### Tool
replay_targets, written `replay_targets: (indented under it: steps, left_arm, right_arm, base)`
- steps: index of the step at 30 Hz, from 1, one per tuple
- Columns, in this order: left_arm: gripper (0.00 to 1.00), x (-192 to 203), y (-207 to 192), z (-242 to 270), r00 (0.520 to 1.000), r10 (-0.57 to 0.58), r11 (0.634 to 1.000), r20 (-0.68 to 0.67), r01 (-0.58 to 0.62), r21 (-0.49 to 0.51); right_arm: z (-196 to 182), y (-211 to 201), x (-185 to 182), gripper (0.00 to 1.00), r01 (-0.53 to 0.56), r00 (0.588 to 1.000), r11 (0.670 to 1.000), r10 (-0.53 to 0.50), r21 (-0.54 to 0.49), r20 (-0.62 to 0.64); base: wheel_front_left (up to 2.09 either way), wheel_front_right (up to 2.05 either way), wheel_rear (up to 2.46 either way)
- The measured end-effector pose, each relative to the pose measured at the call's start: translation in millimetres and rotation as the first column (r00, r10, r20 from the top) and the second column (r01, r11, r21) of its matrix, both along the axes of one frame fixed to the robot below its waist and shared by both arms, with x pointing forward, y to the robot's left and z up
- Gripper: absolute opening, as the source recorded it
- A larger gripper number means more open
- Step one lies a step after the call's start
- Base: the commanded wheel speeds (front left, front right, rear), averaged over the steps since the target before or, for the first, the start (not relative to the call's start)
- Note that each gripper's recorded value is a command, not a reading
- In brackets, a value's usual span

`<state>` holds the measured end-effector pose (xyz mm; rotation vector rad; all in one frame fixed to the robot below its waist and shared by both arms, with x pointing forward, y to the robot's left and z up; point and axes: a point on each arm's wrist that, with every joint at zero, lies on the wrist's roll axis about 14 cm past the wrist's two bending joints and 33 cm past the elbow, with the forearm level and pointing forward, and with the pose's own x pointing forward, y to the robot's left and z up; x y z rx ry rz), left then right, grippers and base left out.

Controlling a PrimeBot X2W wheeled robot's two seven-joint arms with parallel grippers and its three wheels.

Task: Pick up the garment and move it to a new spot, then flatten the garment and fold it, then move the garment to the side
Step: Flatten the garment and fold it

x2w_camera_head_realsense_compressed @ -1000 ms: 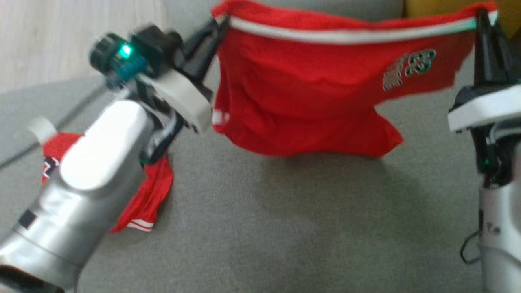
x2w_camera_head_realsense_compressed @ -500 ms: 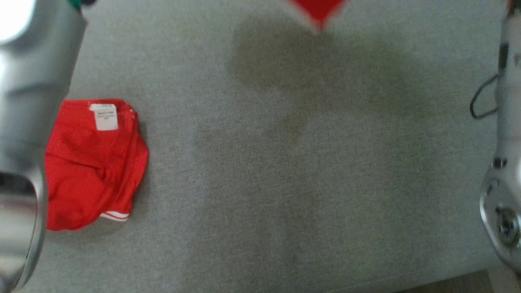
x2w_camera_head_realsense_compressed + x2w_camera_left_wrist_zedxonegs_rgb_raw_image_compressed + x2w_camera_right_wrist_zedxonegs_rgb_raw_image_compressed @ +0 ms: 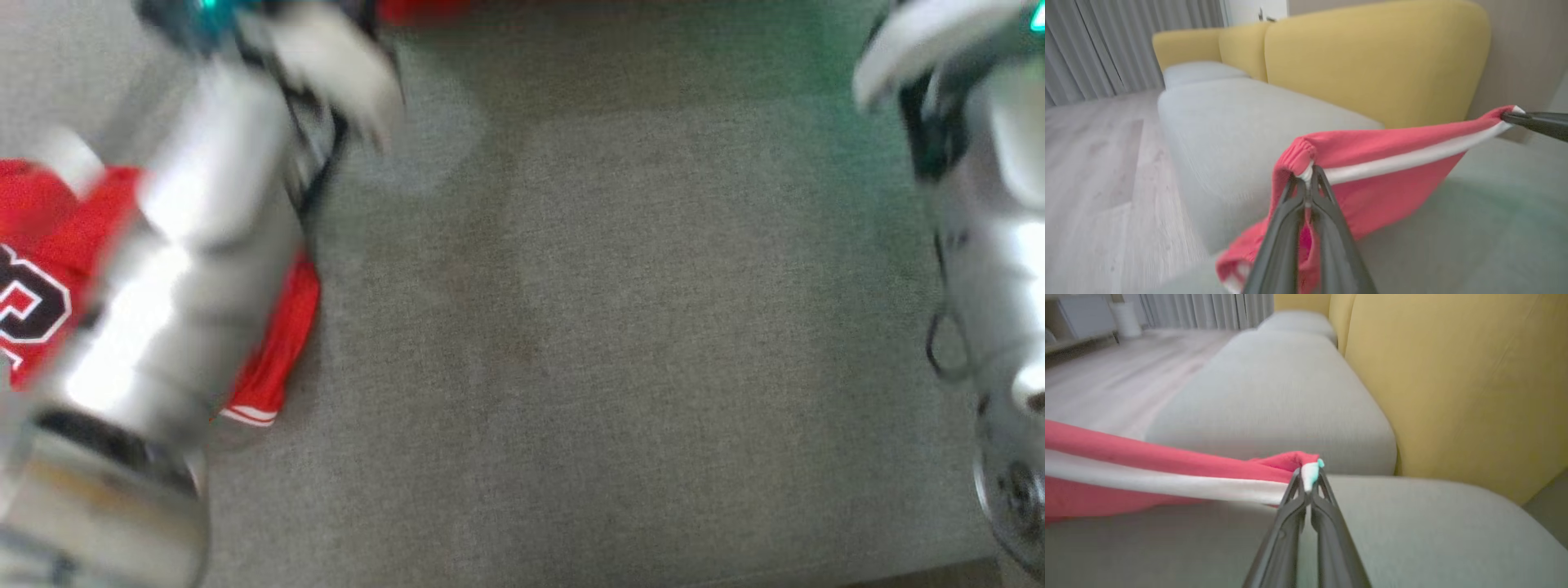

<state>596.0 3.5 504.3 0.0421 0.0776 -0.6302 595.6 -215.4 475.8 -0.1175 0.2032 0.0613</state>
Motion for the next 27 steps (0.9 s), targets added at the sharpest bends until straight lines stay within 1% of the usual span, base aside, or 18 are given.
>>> replay_targets:
  steps: [2,4,8,12,16,21,25,27]
  left_arm:
    - [0.00,-23.3,-0.5,-29.5,0.997,-0.020,1.000,-0.073,0.021,0.018]
    - [0.00,-44.2,-0.5,-47.4,0.992,-0.037,0.999,-0.121,0.042,0.034]
    - [0.00,-80.3,-3.3,-61.7,0.978,-0.079,0.995,-0.194,0.088,0.042]
    - [0.00,-108.7,-2.3,-61.6,0.971,-0.109,0.992,-0.214,0.120,0.044]
    - [0.00,-132.3,-9.2,-47.5,0.971,-0.147,0.987,-0.189,0.157,0.039]
    - [0.00,-164.4,-18.8,-33.9,0.970,-0.161,0.986,-0.180,0.165,0.005]
    - [0.00,-190.4,-24.8,-27.6,0.969,-0.169,0.986,-0.183,0.165,-0.033]
    - [0.00,-195.9,-26.1,-25.6,0.969,-0.169,0.986,-0.181,0.164,-0.039]
  right_arm:
    - [-25.8,-5.9,-18.0,0.00,-0.005,0.995,0.999,0.001,-0.034,-0.098]
    - [-42.8,-11.3,-34.1,0.00,-0.009,0.985,0.998,-0.001,-0.057,-0.173]
    - [-56.5,-20.7,-58.9,0.00,-0.011,0.963,0.997,-0.010,-0.075,-0.268]
    - [-63.8,-30.1,-85.9,0.00,-0.014,0.942,0.996,-0.015,-0.085,-0.335]
    - [-64.2,-40.7,-114.1,0.00,0.004,0.928,0.999,-0.024,-0.054,-0.371]
    - [-56.1,-51.4,-147.9,0.00,0.009,0.922,1.000,-0.011,-0.007,-0.388]
    - [-44.7,-61.5,-170.2,0.00,0.023,0.929,0.999,-0.005,0.044,-0.371]
    - [-41.9,-64.0,-175.0,0.00,0.027,0.931,0.998,-0.005,0.055,-0.366]
  base:
    - [0.00,0.00,0.00]
    - [0.00,0.00,0.00]
    - [0.00,0.00,0.00]
    - [0.00,0.00,0.00]
    - [0.00,0.00,0.00]
    - [0.00,0.00,0.00]
    - [0.00,0.00,0.00]
    - [0.00,0.00,0.00]
